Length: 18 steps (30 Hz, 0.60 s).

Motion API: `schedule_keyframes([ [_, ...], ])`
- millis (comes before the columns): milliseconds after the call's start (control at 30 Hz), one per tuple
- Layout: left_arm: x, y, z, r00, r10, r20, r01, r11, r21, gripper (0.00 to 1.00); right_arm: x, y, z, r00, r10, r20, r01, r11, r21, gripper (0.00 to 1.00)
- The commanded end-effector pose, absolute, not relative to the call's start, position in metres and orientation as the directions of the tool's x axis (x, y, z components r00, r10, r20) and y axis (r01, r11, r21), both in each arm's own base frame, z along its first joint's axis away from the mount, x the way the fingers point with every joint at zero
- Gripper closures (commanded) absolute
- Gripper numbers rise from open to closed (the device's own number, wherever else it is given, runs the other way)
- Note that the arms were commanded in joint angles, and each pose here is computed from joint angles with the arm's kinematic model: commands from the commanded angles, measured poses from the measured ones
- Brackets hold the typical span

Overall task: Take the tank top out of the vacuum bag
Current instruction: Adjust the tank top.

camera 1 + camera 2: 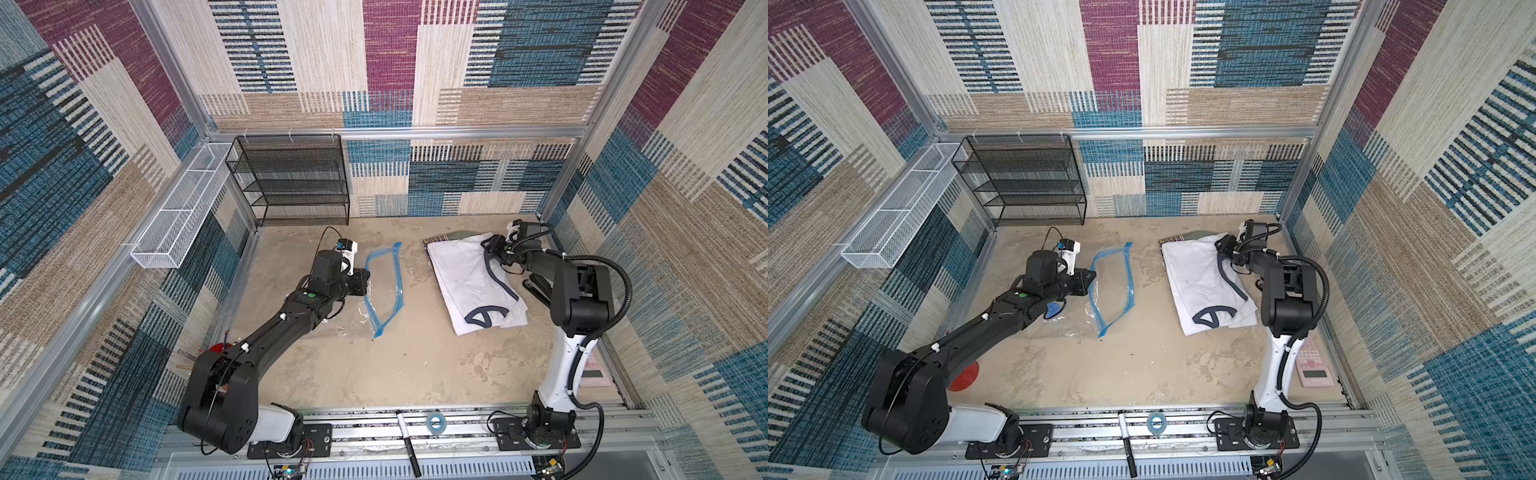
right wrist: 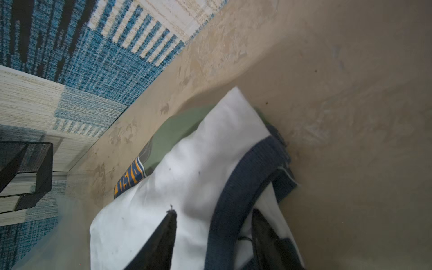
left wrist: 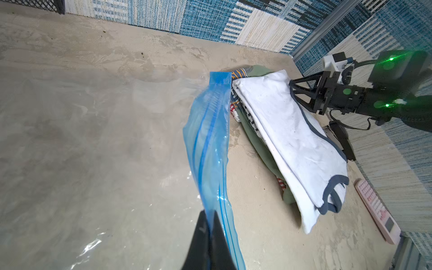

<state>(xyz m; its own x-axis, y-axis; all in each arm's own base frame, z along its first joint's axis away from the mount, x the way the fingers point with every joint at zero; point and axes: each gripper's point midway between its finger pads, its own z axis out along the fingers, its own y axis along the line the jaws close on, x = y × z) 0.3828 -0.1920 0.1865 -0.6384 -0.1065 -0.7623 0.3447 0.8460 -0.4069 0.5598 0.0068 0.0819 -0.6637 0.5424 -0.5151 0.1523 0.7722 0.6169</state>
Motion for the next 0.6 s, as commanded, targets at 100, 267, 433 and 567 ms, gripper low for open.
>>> schedule_keyframes([
  [100,0.395,-0.191,0.192,-0.633,-0.097,-0.768,0.332,0.863,-0.382,1.00,0.555,0.002,0.122,-0.604,0.486,-0.632,0.128,0.842,0.525,0.46],
  [267,0.404,-0.200,0.206,-0.621,-0.111,-0.776,0.355,0.843,-0.404,1.00,0.522,0.026,0.176,-0.562,0.448,-0.696,0.050,0.858,0.512,0.43],
  [433,0.403,-0.196,0.214,-0.600,-0.122,-0.791,0.349,0.850,-0.395,1.00,0.497,0.104,0.182,-0.686,0.380,-0.620,-0.156,0.755,0.636,0.42],
  [567,0.403,-0.198,0.214,-0.597,-0.126,-0.792,0.359,0.841,-0.404,1.00,0.491,0.166,0.148,-0.801,0.302,-0.517,-0.222,0.653,0.725,0.44],
])
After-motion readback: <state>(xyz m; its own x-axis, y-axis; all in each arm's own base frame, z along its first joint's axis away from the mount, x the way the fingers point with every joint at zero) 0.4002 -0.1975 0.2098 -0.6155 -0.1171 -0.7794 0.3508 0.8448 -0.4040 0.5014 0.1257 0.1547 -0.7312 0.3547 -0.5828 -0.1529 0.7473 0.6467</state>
